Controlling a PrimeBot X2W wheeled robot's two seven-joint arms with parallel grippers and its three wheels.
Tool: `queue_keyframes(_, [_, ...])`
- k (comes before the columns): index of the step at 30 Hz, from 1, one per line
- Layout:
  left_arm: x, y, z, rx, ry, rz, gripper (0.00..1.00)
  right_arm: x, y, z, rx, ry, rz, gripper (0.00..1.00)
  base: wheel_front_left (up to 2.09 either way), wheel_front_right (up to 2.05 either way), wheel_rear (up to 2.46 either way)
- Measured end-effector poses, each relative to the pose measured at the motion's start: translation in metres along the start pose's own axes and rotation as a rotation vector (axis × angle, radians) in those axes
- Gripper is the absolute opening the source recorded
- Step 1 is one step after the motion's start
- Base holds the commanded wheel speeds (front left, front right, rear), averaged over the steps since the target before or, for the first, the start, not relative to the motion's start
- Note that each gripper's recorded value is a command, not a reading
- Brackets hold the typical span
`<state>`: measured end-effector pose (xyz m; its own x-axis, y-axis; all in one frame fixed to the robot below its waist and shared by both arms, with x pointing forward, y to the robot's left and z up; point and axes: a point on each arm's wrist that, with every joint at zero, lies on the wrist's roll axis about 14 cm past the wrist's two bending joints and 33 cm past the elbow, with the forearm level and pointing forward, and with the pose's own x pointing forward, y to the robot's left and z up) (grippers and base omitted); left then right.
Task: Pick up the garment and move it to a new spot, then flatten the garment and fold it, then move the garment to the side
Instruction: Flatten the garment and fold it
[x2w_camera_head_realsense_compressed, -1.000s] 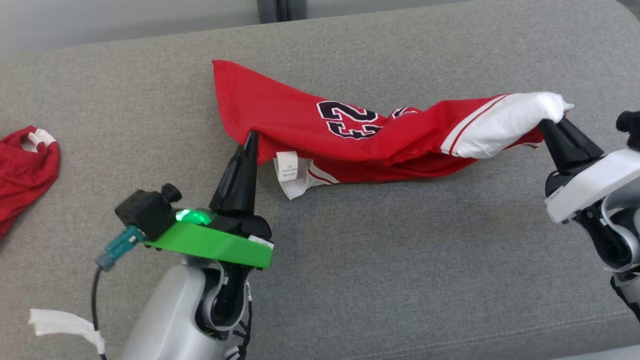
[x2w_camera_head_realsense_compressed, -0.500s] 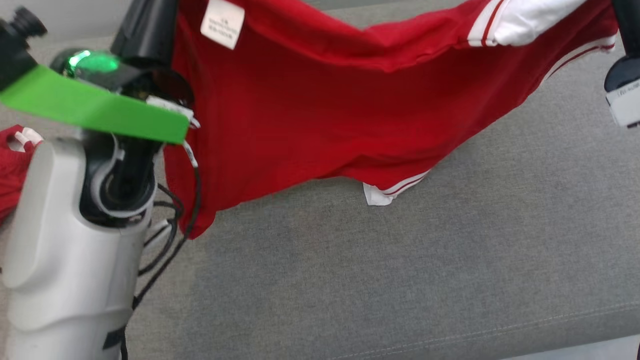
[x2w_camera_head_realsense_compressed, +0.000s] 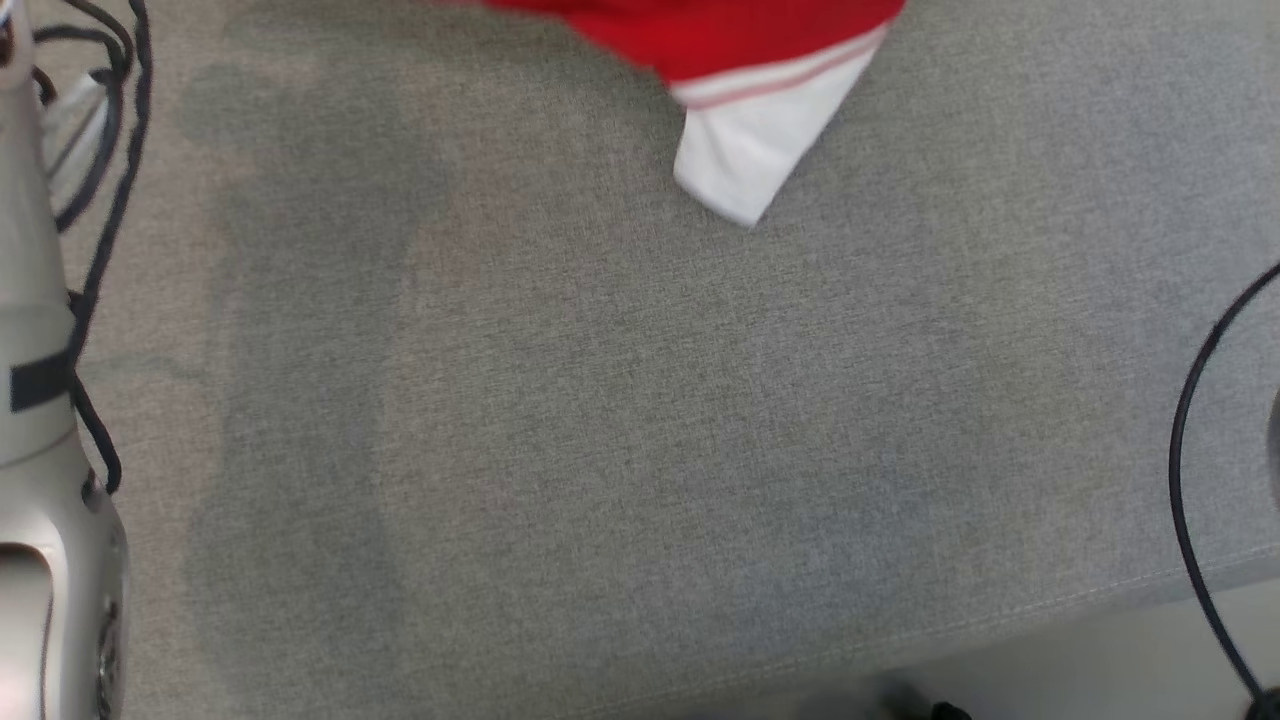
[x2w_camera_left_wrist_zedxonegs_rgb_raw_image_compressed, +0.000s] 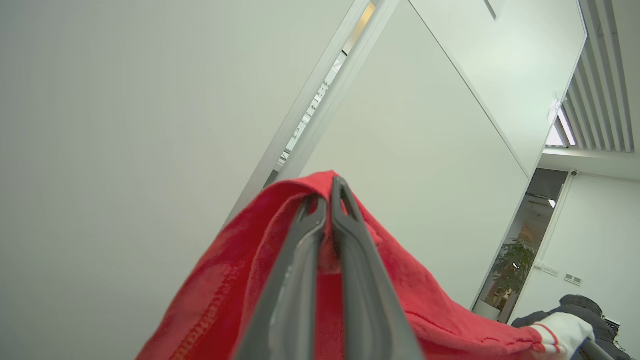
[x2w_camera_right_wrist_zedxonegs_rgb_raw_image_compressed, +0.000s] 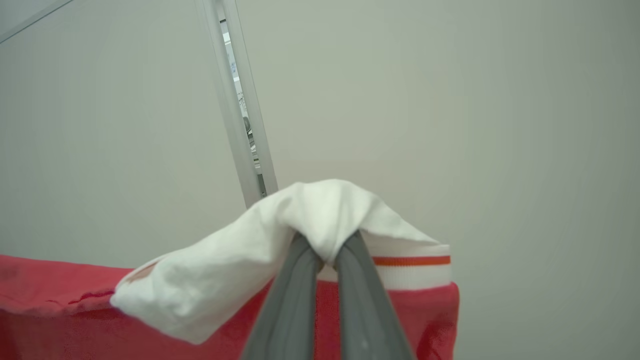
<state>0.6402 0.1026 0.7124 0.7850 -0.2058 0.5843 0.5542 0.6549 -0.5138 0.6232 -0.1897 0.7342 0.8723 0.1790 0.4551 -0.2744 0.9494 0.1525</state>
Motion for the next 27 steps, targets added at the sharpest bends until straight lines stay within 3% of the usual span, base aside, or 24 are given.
queue_keyframes(5, [0.020, 0.007, -0.004, 0.039, -0.070, -0.042, 0.00, 0.026, 0.008, 0.022, -0.189, -0.163, 0.076, 0.00, 0.00, 0.00, 0.00])
queue_keyframes(10, [0.022, 0.015, 0.005, 0.062, -0.118, -0.049, 0.00, 0.034, 0.005, 0.035, -0.250, -0.247, 0.101, 0.00, 0.00, 0.00, 0.00])
queue_keyframes(12, [0.016, 0.021, -0.006, 0.072, -0.084, -0.047, 0.00, 0.032, 0.001, 0.014, -0.274, -0.188, 0.108, 0.00, 0.00, 0.00, 0.00])
queue_keyframes(15, [-0.015, 0.044, -0.048, 0.079, 0.044, 0.006, 0.00, 0.015, -0.010, -0.047, -0.270, -0.015, 0.107, 0.00, 0.00, 0.00, 0.00])
queue_keyframes(21, [-0.082, 0.064, -0.106, 0.034, 0.234, 0.097, 0.00, -0.060, -0.026, -0.149, -0.170, 0.338, 0.081, 0.00, 0.00, 0.00, 0.00])
queue_keyframes(27, [-0.158, 0.067, -0.137, -0.057, 0.382, 0.226, 0.00, -0.150, -0.043, -0.190, -0.016, 0.616, -0.019, 0.00, 0.00, 0.00, 0.00])
